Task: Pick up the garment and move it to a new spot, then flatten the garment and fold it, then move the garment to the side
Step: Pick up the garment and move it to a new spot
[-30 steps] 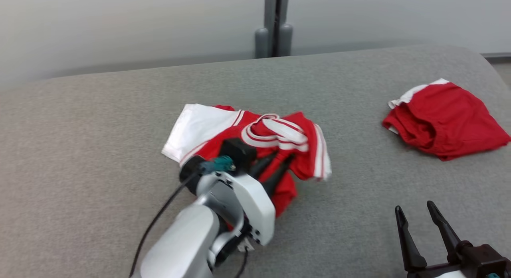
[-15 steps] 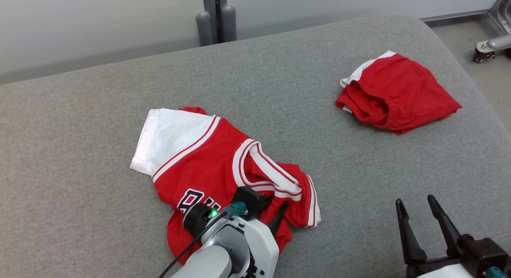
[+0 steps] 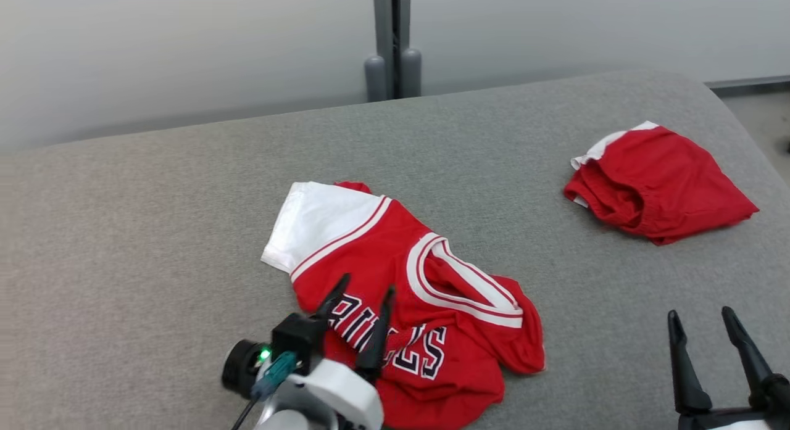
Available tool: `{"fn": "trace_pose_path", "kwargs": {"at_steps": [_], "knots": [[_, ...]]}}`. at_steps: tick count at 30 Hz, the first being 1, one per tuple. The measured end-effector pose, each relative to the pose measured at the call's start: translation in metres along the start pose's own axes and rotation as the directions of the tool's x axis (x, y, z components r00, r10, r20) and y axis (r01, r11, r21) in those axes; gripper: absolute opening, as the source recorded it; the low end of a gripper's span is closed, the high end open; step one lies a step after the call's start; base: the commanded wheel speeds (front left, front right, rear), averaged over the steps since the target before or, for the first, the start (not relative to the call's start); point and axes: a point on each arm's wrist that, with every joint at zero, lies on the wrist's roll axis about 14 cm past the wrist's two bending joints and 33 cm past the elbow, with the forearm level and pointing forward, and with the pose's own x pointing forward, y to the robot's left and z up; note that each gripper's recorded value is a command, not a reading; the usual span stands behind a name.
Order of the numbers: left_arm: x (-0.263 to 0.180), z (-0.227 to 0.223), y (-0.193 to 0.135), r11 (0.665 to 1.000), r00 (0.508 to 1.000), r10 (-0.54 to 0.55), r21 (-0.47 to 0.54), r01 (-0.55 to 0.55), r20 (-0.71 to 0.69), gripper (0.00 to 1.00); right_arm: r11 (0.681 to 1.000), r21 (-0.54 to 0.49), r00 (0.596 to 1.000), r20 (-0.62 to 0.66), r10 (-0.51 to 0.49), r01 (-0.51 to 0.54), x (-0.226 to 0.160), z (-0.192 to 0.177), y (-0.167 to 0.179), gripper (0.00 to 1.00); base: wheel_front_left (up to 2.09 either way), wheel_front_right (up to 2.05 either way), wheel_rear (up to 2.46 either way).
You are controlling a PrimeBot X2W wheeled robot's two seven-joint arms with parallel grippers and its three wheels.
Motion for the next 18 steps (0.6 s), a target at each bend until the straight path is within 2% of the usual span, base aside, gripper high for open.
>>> {"fn": "trace_pose_path", "kwargs": {"at_steps": [4,9,11,12,18], "knots": [[-0.039,0.005,0.051,0.982,0.982,0.187,0.013,-0.188,0.039,1.0,1.0,-0.017,0.999,0.035,0.023,-0.023,0.007,0.01,0.005,1.0,0.0,0.0,0.0],[-0.093,0.018,0.098,0.923,0.917,0.384,-0.007,-0.385,0.106,1.0,0.998,-0.041,0.997,0.054,0.058,-0.055,0.009,0.016,0.012,1.0,0.0,0.0,0.0],[-0.131,0.015,0.12,0.883,0.877,0.466,0.013,-0.47,0.114,1.0,0.995,-0.055,0.995,0.051,0.086,-0.083,0.009,0.015,0.02,1.0,0.0,0.0,0.0],[-0.131,0.015,0.12,0.883,0.877,0.466,0.013,-0.47,0.114,1.0,0.995,-0.055,0.995,0.051,0.086,-0.083,0.009,0.015,0.02,1.0,0.0,0.0,0.0],[-0.19,0.005,0.151,0.799,0.795,0.595,0.023,-0.601,0.118,1.0,0.99,-0.044,0.99,0.037,0.136,-0.134,0.004,0.009,0.035,1.0,0.0,0.0,0.0]]}}
